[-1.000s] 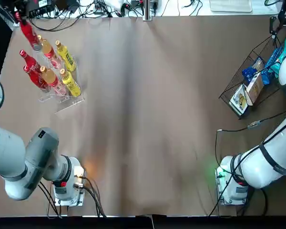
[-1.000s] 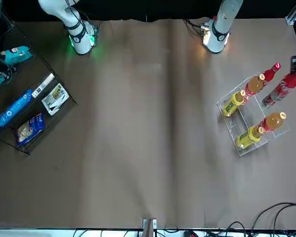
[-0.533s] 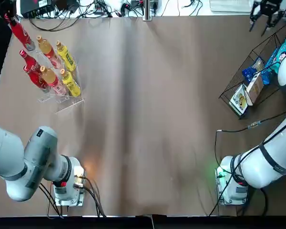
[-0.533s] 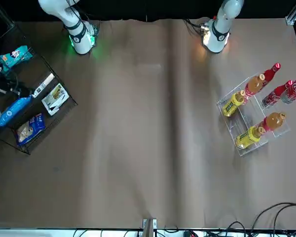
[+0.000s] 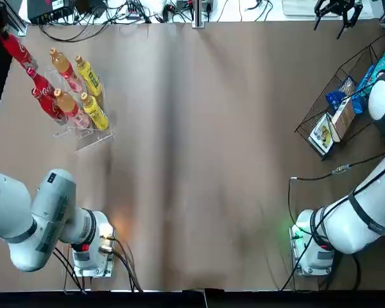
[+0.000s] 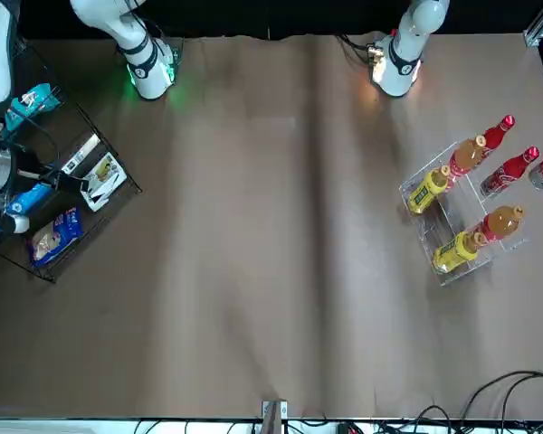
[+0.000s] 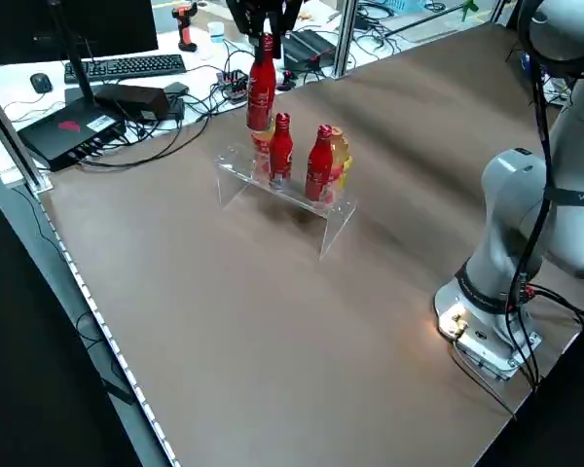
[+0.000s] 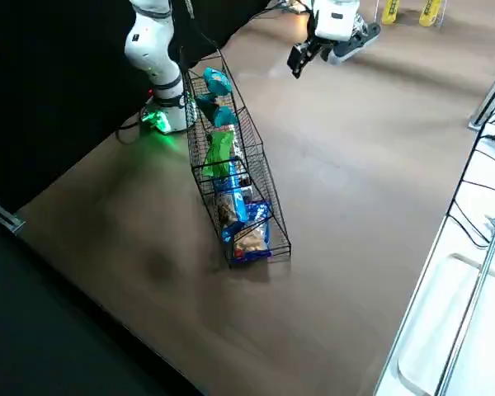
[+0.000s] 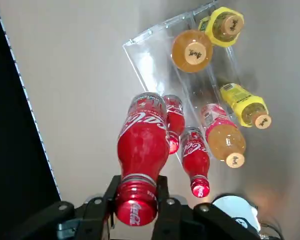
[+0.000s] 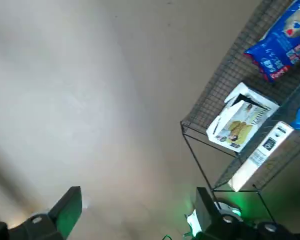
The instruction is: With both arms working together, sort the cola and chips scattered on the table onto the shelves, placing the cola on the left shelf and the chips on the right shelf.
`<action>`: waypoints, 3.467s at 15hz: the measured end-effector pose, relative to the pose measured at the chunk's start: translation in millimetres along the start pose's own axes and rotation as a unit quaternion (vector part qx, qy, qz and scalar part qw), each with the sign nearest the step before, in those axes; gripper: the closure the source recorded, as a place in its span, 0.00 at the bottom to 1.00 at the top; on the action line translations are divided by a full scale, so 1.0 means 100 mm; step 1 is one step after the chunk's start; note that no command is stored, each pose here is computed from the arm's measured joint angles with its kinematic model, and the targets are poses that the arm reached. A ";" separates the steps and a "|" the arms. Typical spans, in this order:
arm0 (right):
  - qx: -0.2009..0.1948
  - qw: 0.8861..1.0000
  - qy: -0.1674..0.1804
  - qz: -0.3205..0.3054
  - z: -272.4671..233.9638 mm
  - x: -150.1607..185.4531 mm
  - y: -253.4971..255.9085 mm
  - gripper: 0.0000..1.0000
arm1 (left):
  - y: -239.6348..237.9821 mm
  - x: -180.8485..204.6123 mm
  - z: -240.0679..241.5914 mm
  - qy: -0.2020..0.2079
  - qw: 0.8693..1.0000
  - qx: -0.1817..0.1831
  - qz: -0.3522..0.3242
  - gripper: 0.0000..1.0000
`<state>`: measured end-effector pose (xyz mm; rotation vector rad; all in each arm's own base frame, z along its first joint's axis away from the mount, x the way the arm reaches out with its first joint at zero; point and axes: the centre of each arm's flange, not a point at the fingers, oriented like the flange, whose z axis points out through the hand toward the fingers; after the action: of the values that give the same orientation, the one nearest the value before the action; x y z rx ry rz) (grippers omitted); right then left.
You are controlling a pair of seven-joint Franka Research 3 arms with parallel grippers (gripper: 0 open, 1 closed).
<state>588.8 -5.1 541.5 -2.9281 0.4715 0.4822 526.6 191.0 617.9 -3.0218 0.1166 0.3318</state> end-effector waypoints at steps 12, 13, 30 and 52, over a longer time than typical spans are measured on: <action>0.023 0.992 0.039 -0.121 -0.27 0.02 0.01 0.00 | -0.33 0.30 0.42 0.036 0.998 -0.042 0.009 0.68; 0.031 0.990 0.037 -0.132 -0.25 0.05 0.01 0.00 | -0.33 0.32 0.47 0.034 0.998 -0.046 0.010 0.68; -0.023 0.966 0.162 -0.202 -0.35 -0.47 -0.32 0.00 | -0.45 0.56 1.25 0.026 0.997 -0.075 0.017 0.68; -0.035 0.972 0.151 -0.179 -0.43 -0.46 -0.04 0.00 | 0.52 0.59 0.27 0.071 0.997 -0.004 0.005 0.00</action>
<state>561.4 3.7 597.3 -3.0660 -0.0511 0.0049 573.7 138.3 574.0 -3.0515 0.1406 0.1185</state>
